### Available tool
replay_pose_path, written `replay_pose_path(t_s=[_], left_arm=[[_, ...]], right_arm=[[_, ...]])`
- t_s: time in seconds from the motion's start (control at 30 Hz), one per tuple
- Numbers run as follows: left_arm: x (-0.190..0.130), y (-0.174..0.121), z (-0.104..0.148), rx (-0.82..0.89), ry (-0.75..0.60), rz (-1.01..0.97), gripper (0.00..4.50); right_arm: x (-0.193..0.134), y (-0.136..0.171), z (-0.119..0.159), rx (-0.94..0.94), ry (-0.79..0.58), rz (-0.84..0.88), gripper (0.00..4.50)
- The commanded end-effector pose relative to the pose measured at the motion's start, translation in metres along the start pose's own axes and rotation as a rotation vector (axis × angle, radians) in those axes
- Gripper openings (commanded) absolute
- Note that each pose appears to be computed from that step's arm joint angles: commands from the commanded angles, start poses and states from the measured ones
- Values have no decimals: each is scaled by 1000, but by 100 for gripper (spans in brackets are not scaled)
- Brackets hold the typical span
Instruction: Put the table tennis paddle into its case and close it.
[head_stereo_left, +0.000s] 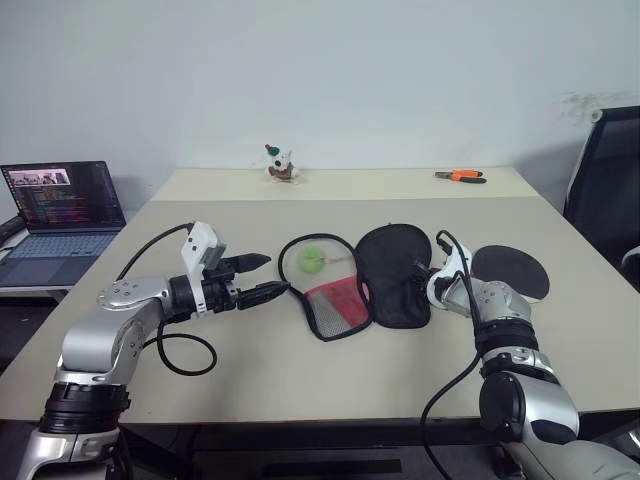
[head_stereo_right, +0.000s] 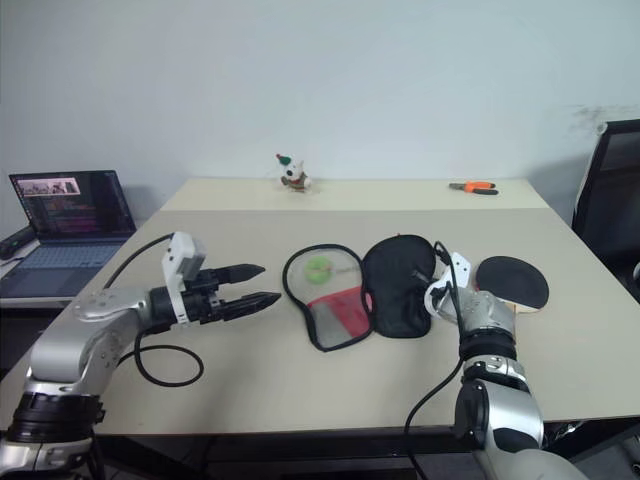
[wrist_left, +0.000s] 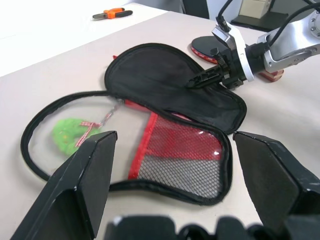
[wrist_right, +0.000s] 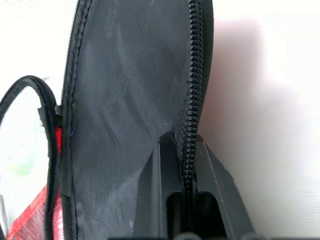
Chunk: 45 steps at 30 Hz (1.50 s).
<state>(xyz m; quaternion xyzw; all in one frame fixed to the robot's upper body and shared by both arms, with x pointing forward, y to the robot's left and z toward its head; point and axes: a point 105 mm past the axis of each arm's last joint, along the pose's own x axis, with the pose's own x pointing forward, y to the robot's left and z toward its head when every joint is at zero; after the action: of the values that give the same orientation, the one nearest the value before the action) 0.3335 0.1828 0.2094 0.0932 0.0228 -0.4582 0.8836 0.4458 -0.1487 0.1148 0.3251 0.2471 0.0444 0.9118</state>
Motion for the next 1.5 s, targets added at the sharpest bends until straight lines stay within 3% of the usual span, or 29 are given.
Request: replay_pose_path(t_s=[0.03,0.4,0.5,0.67,0.87,1.13,1.33,1.5], left_arm=[[0,2,11,51,-20,-4,408],[2,3,12,63,-20,-9,408],[2,2,11,62,-21,-11,408],[3,0,13,65,-32,-19,408],[9,-6,13,62,-44,-47,408],[26,-26,20,69,-70,-152,408],[41,-36,20,79,-68,-238,408],[63,-43,36,118,-97,-338,408]], right_arm=[[-6,-2,20,12,-80,-10,6],[-3,13,19,-74,-62,45,6],[-4,15,20,-105,-59,43,66],[-5,19,24,-186,-82,49,235],[-20,19,52,-428,-191,27,446],[-67,-11,83,-668,-301,-161,449],[-88,-47,70,-675,-270,-335,449],[-95,-74,55,-604,-214,-433,449]])
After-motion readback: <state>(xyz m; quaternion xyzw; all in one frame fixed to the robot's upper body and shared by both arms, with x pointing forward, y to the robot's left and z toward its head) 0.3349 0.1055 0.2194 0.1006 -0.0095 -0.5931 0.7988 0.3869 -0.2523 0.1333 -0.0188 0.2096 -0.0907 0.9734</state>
